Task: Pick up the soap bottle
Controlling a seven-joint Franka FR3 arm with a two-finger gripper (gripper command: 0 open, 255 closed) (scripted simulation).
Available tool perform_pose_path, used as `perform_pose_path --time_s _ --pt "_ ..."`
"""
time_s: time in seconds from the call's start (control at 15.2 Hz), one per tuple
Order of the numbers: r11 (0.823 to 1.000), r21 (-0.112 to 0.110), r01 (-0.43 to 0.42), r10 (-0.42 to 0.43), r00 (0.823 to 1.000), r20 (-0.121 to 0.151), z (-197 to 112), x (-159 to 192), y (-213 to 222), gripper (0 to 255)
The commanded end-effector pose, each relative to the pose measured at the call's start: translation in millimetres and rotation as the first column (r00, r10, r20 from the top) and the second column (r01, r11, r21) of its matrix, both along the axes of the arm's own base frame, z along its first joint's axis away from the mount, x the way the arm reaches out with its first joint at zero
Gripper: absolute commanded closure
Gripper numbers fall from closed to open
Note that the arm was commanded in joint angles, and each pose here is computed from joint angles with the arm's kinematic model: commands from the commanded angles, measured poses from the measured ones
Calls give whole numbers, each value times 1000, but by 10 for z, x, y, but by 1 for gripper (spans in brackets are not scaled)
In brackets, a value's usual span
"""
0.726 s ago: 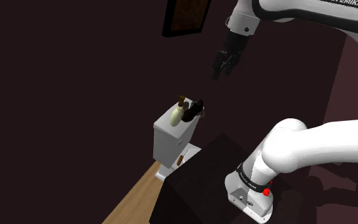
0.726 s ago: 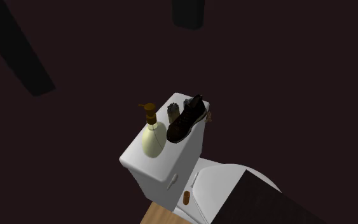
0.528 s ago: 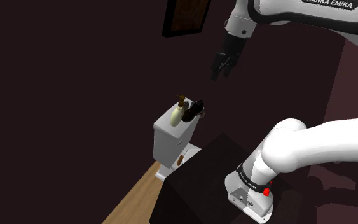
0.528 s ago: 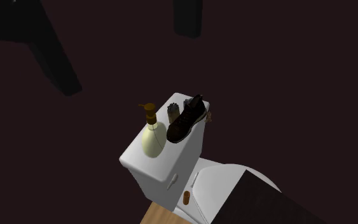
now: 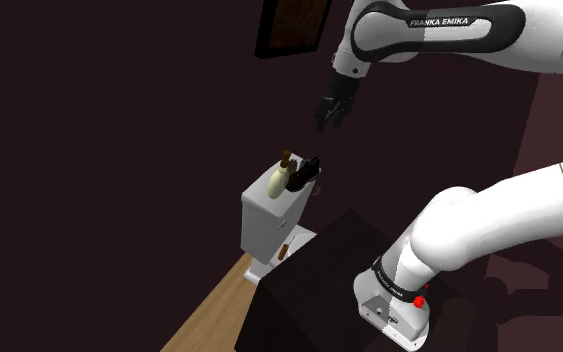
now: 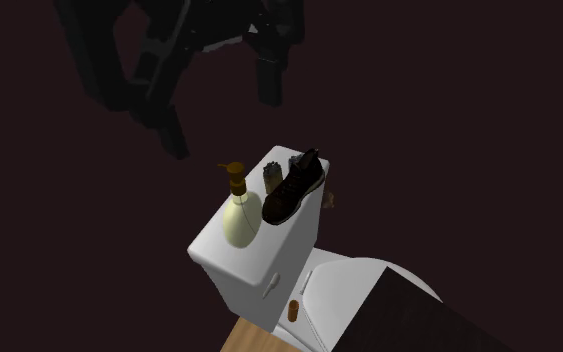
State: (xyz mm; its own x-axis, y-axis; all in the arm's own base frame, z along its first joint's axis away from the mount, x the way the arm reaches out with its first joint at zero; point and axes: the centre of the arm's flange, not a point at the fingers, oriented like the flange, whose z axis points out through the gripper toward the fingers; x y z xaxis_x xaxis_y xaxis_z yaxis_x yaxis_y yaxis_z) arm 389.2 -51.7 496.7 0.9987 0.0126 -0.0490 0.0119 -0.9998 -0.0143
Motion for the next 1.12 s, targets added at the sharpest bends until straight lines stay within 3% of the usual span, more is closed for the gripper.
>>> perform_pose_path --time_s 0.0,1.06 --pt "1000 3 -3 3 1000 -2 -205 171 -117 0" --pt "999 30 -23 24 999 -30 -1671 1443 -1059 0"
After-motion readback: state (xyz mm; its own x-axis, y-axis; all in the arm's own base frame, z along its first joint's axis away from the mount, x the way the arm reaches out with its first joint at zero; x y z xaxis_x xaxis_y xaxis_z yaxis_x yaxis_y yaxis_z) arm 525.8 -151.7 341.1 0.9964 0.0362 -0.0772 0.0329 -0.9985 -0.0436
